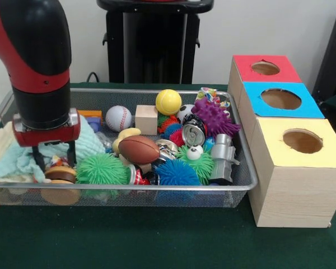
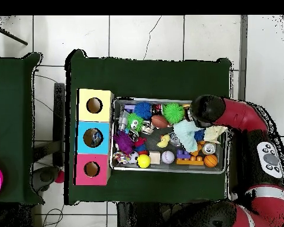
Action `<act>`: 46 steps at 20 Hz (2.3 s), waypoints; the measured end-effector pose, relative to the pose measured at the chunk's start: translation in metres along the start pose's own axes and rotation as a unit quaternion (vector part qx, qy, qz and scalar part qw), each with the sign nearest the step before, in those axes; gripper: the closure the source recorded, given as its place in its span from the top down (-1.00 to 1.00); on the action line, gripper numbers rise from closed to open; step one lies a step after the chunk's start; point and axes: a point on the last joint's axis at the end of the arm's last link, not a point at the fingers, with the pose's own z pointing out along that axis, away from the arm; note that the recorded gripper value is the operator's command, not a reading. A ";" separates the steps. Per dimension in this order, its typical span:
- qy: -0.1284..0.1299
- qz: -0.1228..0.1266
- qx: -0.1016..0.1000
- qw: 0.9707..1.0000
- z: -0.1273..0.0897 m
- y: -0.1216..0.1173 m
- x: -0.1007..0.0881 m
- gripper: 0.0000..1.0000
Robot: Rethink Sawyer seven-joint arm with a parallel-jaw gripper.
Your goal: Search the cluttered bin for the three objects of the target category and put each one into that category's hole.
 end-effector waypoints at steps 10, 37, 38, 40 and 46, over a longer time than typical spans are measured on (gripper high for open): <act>-0.040 0.064 -0.089 0.993 -0.019 0.011 -0.017 1.00; -0.013 0.057 -0.140 0.988 -0.029 0.082 -0.011 1.00; -0.011 0.053 -0.137 0.989 -0.029 0.085 -0.011 1.00; -0.007 0.048 -0.133 0.990 -0.029 0.091 -0.013 1.00; 0.003 0.036 -0.120 0.992 -0.029 0.104 -0.014 1.00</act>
